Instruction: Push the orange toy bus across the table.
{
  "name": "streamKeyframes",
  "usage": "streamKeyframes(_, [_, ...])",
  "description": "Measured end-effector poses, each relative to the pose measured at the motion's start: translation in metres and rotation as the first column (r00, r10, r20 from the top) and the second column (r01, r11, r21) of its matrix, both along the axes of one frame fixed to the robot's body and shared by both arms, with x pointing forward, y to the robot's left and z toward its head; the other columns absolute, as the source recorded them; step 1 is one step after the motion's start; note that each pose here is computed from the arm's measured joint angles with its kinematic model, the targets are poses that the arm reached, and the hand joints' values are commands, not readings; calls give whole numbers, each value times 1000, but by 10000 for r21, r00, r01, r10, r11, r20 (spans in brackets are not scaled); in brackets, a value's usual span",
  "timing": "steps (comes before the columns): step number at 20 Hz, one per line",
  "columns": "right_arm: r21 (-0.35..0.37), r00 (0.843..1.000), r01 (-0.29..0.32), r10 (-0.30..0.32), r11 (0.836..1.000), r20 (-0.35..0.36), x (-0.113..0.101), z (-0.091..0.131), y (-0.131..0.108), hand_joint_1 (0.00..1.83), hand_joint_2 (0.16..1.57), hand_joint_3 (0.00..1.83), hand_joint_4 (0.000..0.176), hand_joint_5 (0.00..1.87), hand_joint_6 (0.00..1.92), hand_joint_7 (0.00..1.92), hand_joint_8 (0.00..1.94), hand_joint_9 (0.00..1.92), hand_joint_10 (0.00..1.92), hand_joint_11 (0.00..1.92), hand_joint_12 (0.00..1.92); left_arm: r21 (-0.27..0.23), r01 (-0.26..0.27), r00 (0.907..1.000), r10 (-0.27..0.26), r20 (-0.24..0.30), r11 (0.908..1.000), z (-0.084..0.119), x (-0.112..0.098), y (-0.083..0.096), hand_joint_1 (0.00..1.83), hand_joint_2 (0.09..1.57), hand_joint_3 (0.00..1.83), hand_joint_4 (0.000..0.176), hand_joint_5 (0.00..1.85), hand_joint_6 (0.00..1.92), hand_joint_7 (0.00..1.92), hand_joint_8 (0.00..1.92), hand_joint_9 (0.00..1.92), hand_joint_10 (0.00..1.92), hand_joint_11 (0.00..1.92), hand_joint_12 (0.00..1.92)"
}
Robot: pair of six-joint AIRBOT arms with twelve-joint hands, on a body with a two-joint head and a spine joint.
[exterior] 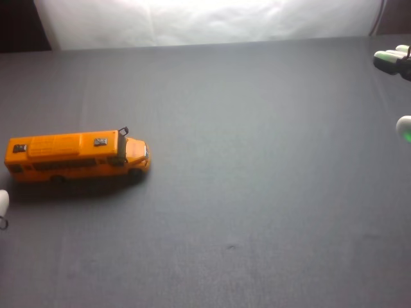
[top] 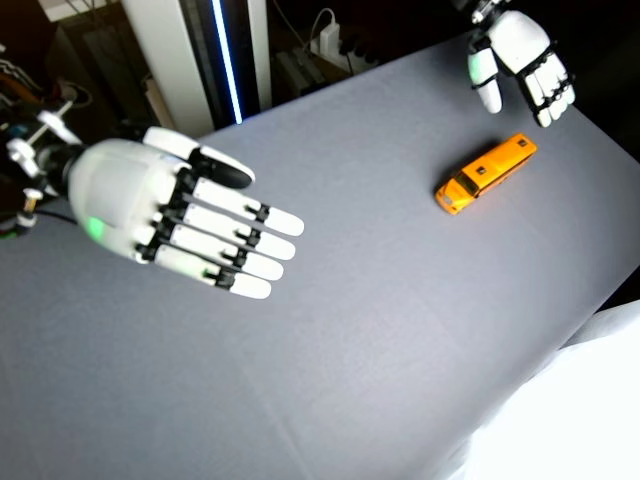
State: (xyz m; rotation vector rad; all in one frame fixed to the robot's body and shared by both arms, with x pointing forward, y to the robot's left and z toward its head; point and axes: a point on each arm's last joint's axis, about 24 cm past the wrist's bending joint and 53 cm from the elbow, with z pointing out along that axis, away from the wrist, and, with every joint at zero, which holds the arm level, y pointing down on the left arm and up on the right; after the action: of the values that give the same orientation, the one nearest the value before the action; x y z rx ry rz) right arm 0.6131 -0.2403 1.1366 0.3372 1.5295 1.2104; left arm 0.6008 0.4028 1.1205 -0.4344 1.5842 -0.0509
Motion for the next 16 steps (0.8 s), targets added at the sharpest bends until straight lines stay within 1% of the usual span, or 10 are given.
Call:
streamKeyframes(2, [-6,10000,-11,11,10000,-17,0,-1,0,393,1399,1,0,275,2,262,2,190,3,13,389,-168,-79,9994,73,-348,9998,-14,0,0,3,1503,7,0,270,0,251,0,202,2,113,110])
streamKeyframes(4, [-19,10000,-15,15,10000,-58,0,-2,1,379,1398,1,0,275,1,258,0,175,1,1,361,-248,-84,9984,70,-565,9997,-20,-1,0,0,1499,4,0,270,1,253,2,208,4,124,115])
streamKeyframes(6, [-31,10000,-31,31,10000,-66,0,-2,1,354,1393,0,0,271,0,260,1,179,2,13,345,-211,-82,9986,71,-515,9997,-19,0,0,0,1491,0,0,255,0,245,0,196,0,107,107])
streamKeyframes(7, [-31,10000,-20,20,10000,-65,0,-2,1,351,1393,0,0,272,0,260,1,183,3,20,344,-210,-84,9987,73,-498,9997,-18,0,0,0,1493,1,5,244,0,239,0,192,0,105,106])
streamKeyframes(9, [-8,10000,-8,8,10000,-75,0,-3,1,356,1402,4,0,272,0,264,2,177,0,12,336,-246,-52,9988,39,-496,9997,-21,-1,-2,20,1503,0,0,250,2,245,2,198,2,116,112])
streamKeyframes(10, [8,10000,-16,16,10000,-97,0,-4,2,357,1403,4,0,268,0,263,1,175,0,10,334,-273,-9,9987,-5,-517,9996,-22,-1,-4,3,1502,0,6,253,3,254,5,208,5,125,116])
streamKeyframes(11, [-2,9999,-41,41,10000,-125,-1,-5,3,378,1406,3,0,275,2,269,2,183,2,19,333,-307,33,9987,-48,-513,9995,-22,0,-5,2,1514,5,0,256,4,258,6,211,6,128,117])
streamKeyframes(13, [-22,9999,-40,40,10000,-157,-1,-6,3,391,1410,1,0,279,1,278,2,193,3,37,319,-352,59,9994,-71,-351,9994,-18,2,-7,0,1504,0,1,253,2,259,5,205,2,118,114])
streamKeyframes(14, [-24,9999,-36,36,10000,-155,-1,-6,2,383,1419,2,0,271,0,271,1,183,1,37,297,-342,107,9995,-118,-305,9994,-17,2,-8,3,1507,2,16,238,0,253,2,198,0,109,110])
streamKeyframes(16, [-22,9999,-37,36,10000,-166,-1,-6,3,408,1415,1,0,275,0,276,0,178,0,53,223,-418,114,9998,-121,-169,9991,-17,2,-10,63,1506,0,17,238,0,255,0,194,0,93,108])
